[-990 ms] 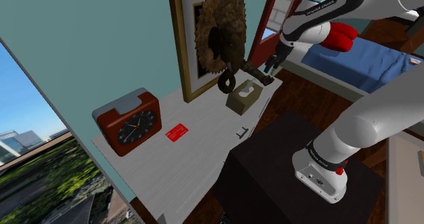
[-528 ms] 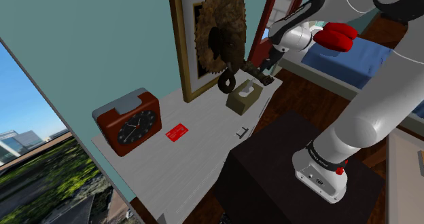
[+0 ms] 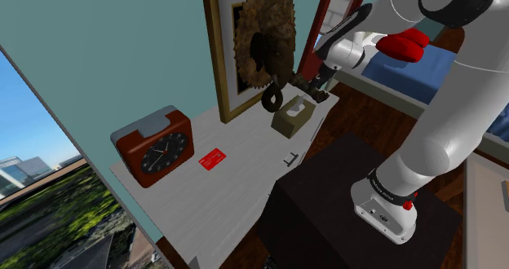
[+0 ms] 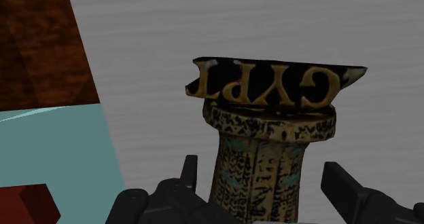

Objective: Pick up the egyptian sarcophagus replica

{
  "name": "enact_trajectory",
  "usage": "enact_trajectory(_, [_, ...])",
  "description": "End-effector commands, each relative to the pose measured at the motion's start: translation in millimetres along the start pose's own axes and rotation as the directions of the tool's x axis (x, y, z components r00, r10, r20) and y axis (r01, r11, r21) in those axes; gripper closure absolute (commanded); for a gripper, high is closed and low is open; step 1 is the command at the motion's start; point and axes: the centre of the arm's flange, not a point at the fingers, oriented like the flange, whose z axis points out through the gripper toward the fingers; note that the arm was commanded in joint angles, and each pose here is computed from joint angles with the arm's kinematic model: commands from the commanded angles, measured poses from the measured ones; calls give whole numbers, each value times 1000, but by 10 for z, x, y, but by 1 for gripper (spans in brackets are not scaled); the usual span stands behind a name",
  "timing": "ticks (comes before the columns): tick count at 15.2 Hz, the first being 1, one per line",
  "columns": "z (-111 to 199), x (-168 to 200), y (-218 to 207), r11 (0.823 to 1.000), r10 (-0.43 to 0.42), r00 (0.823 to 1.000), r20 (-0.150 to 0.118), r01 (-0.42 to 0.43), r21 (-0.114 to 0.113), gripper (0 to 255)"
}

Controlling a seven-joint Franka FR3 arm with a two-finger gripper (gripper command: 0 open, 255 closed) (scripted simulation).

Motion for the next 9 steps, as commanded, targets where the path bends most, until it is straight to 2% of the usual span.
enact_trajectory(1, [137,-18,0,1000,0,1000,0,0,0,0])
enact_trajectory(3, [137,-18,0,1000,0,1000,0,0,0,0])
enact_trajectory(4, [142,-13,5,1000,0,1000,0,0,0,255])
enact_trajectory(9, [145,-16,6,1000,0,1000,0,0,0,255])
